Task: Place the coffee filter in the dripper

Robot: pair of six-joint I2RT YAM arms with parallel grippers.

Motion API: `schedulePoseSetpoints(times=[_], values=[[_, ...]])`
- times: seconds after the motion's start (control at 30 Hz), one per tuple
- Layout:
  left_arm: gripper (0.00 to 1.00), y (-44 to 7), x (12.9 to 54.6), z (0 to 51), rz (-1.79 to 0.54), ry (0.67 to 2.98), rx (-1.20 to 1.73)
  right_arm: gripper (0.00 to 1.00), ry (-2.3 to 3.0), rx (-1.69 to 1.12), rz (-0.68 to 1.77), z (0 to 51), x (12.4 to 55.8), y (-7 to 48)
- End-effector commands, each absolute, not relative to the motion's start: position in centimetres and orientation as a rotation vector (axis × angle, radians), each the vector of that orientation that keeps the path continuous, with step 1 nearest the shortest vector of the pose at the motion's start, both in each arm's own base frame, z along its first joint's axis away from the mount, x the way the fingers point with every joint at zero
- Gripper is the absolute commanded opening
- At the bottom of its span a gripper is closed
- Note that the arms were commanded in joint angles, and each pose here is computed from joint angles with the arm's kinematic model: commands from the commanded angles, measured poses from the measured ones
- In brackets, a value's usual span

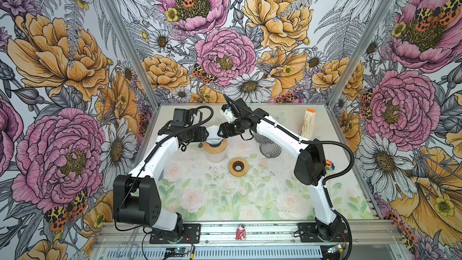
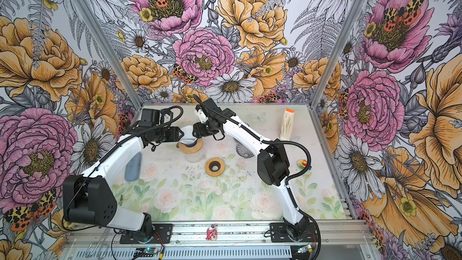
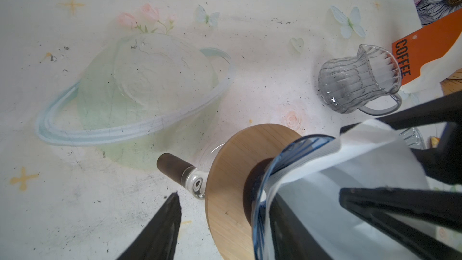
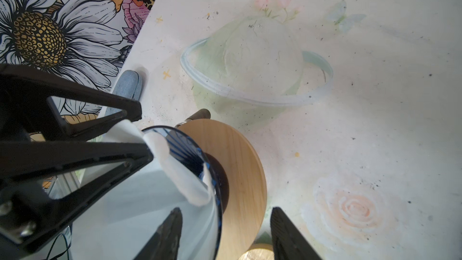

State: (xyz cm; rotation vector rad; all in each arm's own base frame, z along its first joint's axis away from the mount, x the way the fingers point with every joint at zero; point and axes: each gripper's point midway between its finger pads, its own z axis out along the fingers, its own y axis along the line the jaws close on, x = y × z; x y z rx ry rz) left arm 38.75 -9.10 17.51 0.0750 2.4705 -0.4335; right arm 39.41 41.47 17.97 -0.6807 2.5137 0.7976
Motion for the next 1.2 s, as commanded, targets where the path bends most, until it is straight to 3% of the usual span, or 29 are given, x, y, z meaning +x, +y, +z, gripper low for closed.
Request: schedulePoseSetpoints(times=[0.0, 0.6, 1.17], values=[[0.58, -9.2, 38.7, 17.1, -0.457, 2.479, 0.068, 0.59, 2.506, -0.701, 0.784, 17.4, 39.7, 42.2], [0.58, -9.9, 38.9, 17.1, -0.468, 2.482, 0.087, 0.60, 2.507, -0.705, 0.783, 17.0, 39.9, 42.5], [0.62, -10.0, 39.2, 20.8, -0.487, 2.392, 0.082, 0.65, 2.395, -0.729, 0.795, 21.8, 39.7, 42.2]])
